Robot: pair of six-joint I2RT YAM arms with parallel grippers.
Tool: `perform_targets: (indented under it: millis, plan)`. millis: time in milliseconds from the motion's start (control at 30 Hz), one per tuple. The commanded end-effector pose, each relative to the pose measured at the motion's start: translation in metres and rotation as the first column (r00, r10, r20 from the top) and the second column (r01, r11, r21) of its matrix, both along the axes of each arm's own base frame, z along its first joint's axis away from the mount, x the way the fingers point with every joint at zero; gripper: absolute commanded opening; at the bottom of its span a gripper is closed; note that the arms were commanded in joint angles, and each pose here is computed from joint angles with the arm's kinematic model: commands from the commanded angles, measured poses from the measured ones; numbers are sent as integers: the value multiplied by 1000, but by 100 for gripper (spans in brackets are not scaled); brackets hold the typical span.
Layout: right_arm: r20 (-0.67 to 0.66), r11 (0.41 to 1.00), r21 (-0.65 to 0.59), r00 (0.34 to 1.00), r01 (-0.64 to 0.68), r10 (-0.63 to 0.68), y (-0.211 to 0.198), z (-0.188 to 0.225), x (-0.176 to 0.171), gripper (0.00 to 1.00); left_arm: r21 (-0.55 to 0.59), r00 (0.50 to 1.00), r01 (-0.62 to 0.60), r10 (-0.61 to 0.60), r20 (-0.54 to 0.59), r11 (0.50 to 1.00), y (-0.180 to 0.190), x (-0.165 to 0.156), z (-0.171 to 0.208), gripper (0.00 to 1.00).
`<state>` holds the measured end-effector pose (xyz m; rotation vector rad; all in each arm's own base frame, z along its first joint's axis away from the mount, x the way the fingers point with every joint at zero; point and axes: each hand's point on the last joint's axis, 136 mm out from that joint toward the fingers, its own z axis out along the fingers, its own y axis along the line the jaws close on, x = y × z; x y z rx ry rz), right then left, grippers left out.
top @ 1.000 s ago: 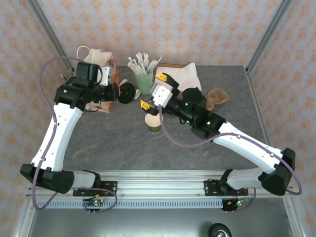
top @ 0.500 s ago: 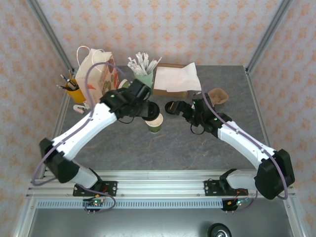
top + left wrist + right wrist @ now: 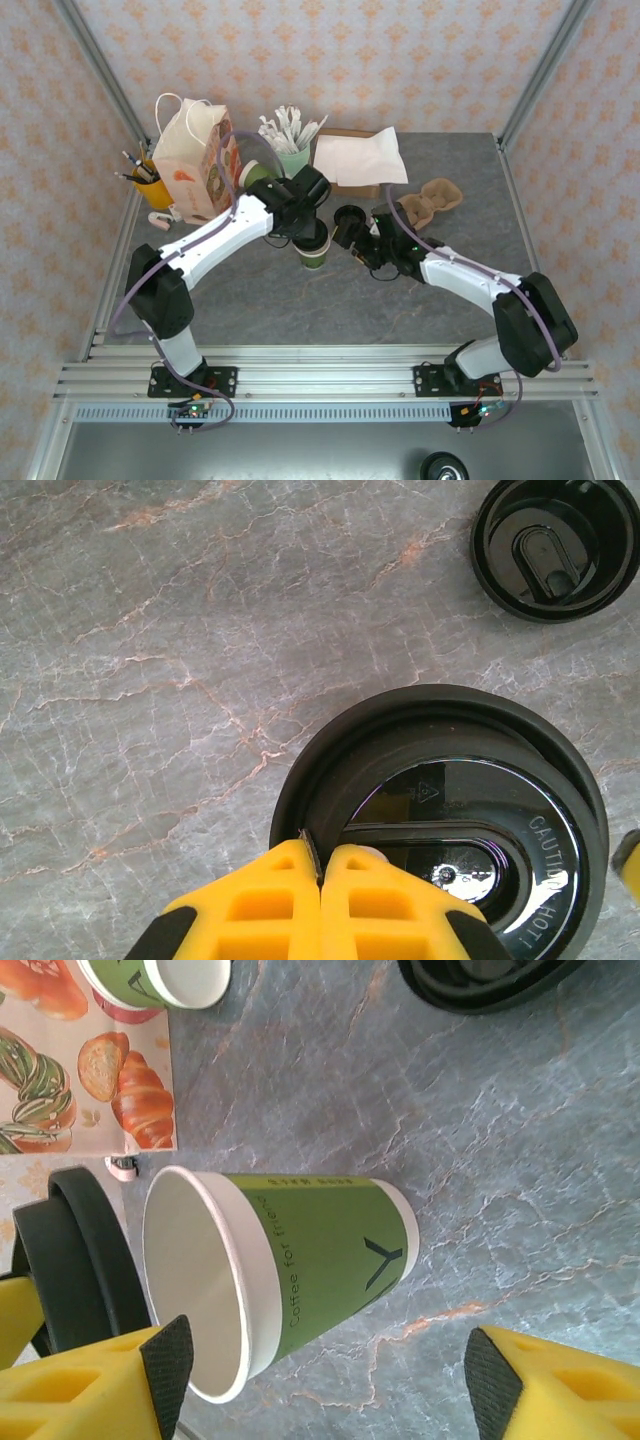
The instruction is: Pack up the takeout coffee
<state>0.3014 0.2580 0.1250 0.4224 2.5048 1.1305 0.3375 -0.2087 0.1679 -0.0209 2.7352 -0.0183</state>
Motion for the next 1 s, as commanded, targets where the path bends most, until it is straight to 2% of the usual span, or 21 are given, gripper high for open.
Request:
perform_targets:
  millis: [0,200,633,800,967]
  plan:
    - [74,998,52,997,-34,30,10,14,5,74,5,1000,-11,11,1,1000,-2,2,0,0]
    - [73,998,52,997,-38,34,12,8,4,69,32,1000,-4,4,-14,999,-1,4,-9,0]
    - [31,995,61,996,-85,84,28,-13,1,61,6,999,9,-8,-52,1000,-12,6,-27,0]
    - [1,998,36,999,-48,48,22,-24,2,56,-16,997,22,-23,-72,1000,-18,4,-31,0]
    - [7,1000,18,1000,-21,21,17,-19,3,49,-53,997,31,-35,-67,998,-24,5,-24,0]
